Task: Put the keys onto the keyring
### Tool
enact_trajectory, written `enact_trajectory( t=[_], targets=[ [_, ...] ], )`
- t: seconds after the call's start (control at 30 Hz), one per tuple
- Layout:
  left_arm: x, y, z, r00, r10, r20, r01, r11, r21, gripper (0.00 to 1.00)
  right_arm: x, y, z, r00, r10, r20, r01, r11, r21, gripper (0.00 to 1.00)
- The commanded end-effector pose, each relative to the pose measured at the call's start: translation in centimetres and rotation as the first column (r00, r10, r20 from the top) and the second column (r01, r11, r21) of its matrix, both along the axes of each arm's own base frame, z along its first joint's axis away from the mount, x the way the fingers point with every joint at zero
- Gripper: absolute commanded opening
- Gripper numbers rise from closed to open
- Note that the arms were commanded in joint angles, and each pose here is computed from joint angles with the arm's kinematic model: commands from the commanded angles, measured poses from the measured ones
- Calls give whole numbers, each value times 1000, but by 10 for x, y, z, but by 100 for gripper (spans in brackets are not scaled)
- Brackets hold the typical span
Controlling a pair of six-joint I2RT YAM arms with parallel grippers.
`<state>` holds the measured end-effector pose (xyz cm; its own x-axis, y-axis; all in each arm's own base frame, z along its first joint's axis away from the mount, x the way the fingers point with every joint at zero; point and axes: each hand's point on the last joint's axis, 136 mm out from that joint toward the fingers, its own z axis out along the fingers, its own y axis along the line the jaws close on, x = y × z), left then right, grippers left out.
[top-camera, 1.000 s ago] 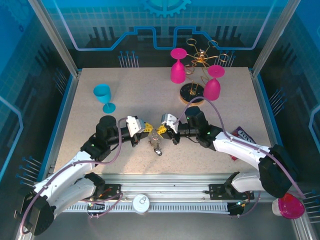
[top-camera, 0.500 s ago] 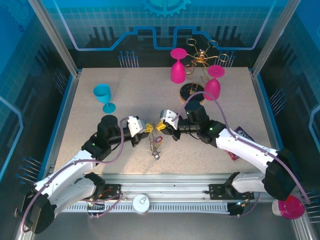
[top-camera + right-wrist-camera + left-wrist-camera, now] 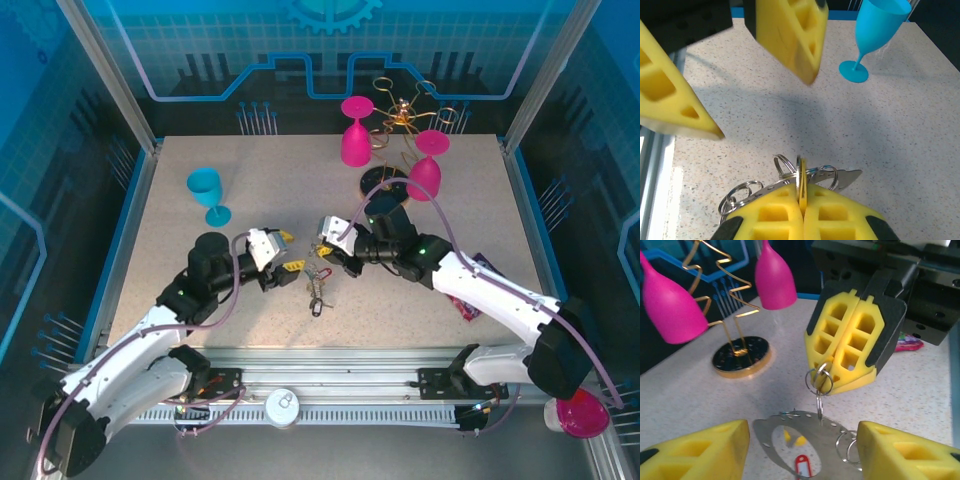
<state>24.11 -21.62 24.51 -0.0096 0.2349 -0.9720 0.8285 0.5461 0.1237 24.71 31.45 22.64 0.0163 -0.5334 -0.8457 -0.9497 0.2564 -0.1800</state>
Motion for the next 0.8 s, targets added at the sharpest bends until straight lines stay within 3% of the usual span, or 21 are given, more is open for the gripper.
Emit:
enact_trajectory(
  t=[0.0, 0.07, 0.2, 0.3, 0.4, 0.53, 0.77],
  targets=[
    [15, 26, 11, 981, 193, -2, -193, 979, -70, 63, 1, 9, 12, 999, 28, 45, -26, 999, -27, 0],
    [29, 52, 20, 930, 367, 3, -364, 924, -119, 66, 3, 17, 16, 998, 43, 55, -41, 999, -23, 0],
    [46, 116, 36, 734, 678, -39, -670, 715, -199, 70, 9, 51, 32, 994, 83, 72, -86, 995, 42, 0],
    [46, 153, 42, 593, 800, -90, -795, 564, -223, 72, 11, 83, 44, 990, 119, 71, -127, 985, 116, 0],
    [45, 172, 47, 511, 851, -123, -847, 475, -238, 72, 18, 110, 51, 988, 135, 69, -145, 972, 184, 0],
    [45, 181, 51, 474, 863, -174, -867, 423, -261, 73, 35, 125, 39, 995, 94, 29, -98, 968, 230, 0],
    [60, 169, 25, 497, 837, -227, -865, 459, -201, 74, 51, 88, -40, 998, -14, -60, 20, 995, 102, 0]
  ],
)
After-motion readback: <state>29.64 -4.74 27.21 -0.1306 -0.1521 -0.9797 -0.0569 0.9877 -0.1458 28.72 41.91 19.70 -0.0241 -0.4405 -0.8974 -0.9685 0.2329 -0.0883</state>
